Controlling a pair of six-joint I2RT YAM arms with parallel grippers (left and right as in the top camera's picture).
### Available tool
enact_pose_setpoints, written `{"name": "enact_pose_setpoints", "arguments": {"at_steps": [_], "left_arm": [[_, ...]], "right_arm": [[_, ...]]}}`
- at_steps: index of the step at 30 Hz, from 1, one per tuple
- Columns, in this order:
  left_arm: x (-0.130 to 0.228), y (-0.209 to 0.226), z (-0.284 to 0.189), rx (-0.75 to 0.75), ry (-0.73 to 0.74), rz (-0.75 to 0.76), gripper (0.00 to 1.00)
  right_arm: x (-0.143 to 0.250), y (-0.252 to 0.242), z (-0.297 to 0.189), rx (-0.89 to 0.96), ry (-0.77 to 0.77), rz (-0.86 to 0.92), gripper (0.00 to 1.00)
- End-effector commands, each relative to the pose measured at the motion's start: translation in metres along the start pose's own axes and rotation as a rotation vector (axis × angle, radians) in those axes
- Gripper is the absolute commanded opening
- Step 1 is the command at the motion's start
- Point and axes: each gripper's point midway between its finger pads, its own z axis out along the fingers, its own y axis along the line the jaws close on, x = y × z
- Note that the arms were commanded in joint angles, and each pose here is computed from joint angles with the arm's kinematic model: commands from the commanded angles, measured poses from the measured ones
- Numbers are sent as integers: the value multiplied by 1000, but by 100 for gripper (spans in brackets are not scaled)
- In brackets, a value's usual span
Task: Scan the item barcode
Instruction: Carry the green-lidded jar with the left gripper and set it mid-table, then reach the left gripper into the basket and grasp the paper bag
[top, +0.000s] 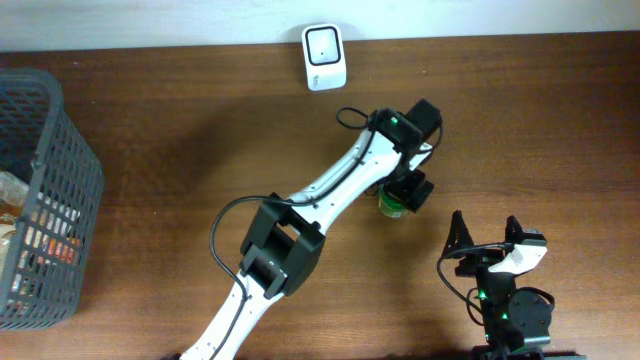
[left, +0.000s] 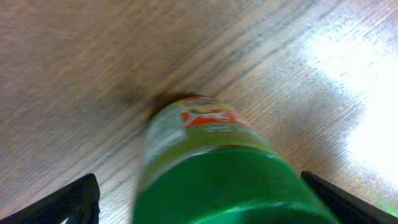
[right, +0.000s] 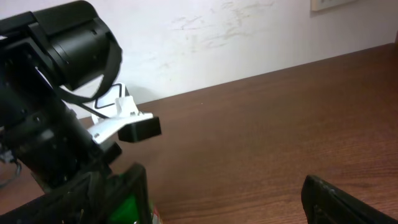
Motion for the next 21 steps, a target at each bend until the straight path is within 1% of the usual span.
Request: {"name": "enact_pose_setpoints", "arguments": {"at_steps": [1, 2, 3, 6, 8, 9, 11, 13, 15, 17, 19, 21], "left_arm": [[-29, 33, -40, -1, -111, -53, 99], [-37, 39, -61, 3, -157, -64, 99], [-50, 45, -100, 28, -245, -76, 99], [-62, 53, -162, 66, -381, -87, 99], [-58, 70, -199, 40, -447, -114, 99], [-49, 92, -224, 2, -481, -157, 99], [-16, 157, -280, -119, -554, -355, 99], [20, 206, -331, -209, -638, -518, 99], [84, 266, -402, -324, -778, -728, 99], [132, 302, -439, -377, -860, -886, 99], [198, 347, -470, -458, -927, -1090, 99], [237, 374, -479, -504, -937, -1204, 99]], "right_arm": [[4, 1, 0, -6, 5, 3, 98], [4, 1, 0, -6, 5, 3, 98], [4, 1, 0, -6, 5, 3, 98], [4, 1, 0, -6, 5, 3, 98], [4, 1, 0, -6, 5, 3, 98], [4, 1, 0, -6, 5, 3, 98], [4, 1, 0, -6, 5, 3, 98], [4, 1, 0, -6, 5, 3, 99], [4, 1, 0, -6, 5, 3, 98], [4, 1, 0, -6, 5, 3, 98], [4, 1, 0, -6, 5, 3, 98], [4, 1, 0, -6, 5, 3, 98]]}}
